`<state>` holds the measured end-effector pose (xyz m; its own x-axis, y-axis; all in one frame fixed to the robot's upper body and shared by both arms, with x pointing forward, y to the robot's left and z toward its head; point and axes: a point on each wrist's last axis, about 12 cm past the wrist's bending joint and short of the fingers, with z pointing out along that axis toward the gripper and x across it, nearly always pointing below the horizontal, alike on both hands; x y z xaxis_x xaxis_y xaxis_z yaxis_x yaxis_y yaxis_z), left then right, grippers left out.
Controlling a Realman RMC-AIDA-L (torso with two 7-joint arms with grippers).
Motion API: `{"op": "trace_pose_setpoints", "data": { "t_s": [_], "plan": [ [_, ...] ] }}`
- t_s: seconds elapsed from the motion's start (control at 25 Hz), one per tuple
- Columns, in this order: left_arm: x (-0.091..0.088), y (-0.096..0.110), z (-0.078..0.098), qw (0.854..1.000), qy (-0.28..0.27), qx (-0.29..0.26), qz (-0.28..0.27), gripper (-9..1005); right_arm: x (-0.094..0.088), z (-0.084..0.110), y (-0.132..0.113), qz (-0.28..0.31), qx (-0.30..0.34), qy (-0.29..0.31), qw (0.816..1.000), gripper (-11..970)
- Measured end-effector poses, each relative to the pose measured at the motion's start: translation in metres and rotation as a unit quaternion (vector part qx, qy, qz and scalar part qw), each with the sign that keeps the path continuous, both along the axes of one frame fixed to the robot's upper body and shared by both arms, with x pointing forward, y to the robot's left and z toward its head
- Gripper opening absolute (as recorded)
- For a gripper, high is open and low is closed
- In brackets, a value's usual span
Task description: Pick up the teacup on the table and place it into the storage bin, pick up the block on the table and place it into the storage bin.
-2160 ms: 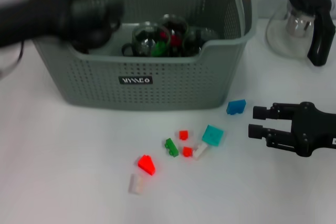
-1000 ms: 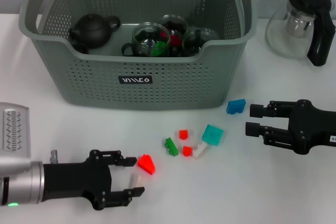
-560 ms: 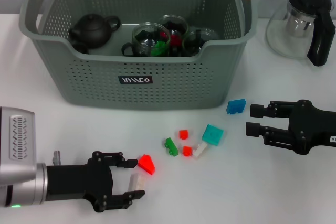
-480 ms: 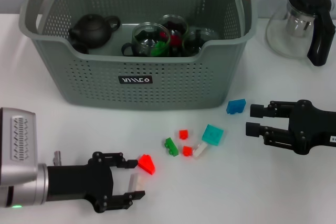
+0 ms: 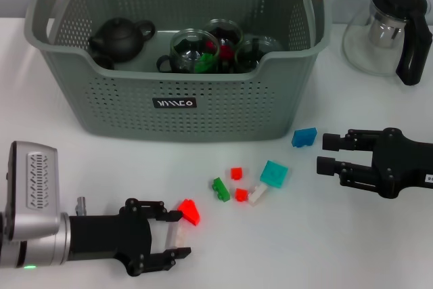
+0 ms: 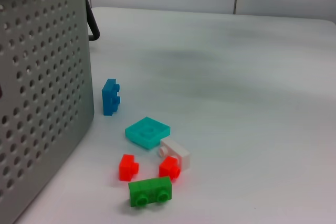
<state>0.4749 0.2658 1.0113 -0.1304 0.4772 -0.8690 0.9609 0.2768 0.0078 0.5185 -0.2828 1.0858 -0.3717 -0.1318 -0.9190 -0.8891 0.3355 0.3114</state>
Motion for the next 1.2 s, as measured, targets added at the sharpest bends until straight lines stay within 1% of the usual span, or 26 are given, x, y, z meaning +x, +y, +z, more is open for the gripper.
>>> {"op": "trace_pose_setpoints", "data": {
  "t_s": [0.36, 0.56, 0.68, 0.88, 1.0, 1.08, 1.2],
  "plan": [
    [0.003, 0.0, 0.001, 1.0, 0.002, 0.002, 0.006, 536, 0.0, 0.0, 0.0, 0.0, -0.001, 0.0, 1.0, 533],
    [0.003, 0.003, 0.004, 1.0, 0.006, -0.002, 0.006, 401, -0.001, 0.0, -0.001, -0.001, -0.002, 0.0, 1.0, 533],
    [0.003, 0.004, 0.009, 1.0, 0.012, -0.011, 0.004, 405, -0.001, 0.0, -0.002, -0.002, -0.002, 0.0, 1.0, 533],
    [0.001, 0.011, 0.026, 0.998, 0.011, -0.053, -0.005, 411, 0.0, 0.0, -0.002, -0.001, -0.003, -0.001, 1.0, 533],
    [0.003, 0.017, 0.042, 0.995, 0.003, -0.097, -0.018, 415, 0.0, 0.0, -0.002, -0.002, -0.004, -0.001, 1.0, 533],
    [0.007, 0.02, 0.055, 0.992, -0.005, -0.124, -0.028, 417, 0.0, 0.0, -0.002, -0.002, -0.004, -0.002, 1.0, 533],
    [0.02, 0.023, 0.078, 0.985, -0.013, -0.164, -0.042, 421, 0.0, 0.0, -0.001, -0.002, -0.003, -0.002, 1.0, 533]
  ]
}}
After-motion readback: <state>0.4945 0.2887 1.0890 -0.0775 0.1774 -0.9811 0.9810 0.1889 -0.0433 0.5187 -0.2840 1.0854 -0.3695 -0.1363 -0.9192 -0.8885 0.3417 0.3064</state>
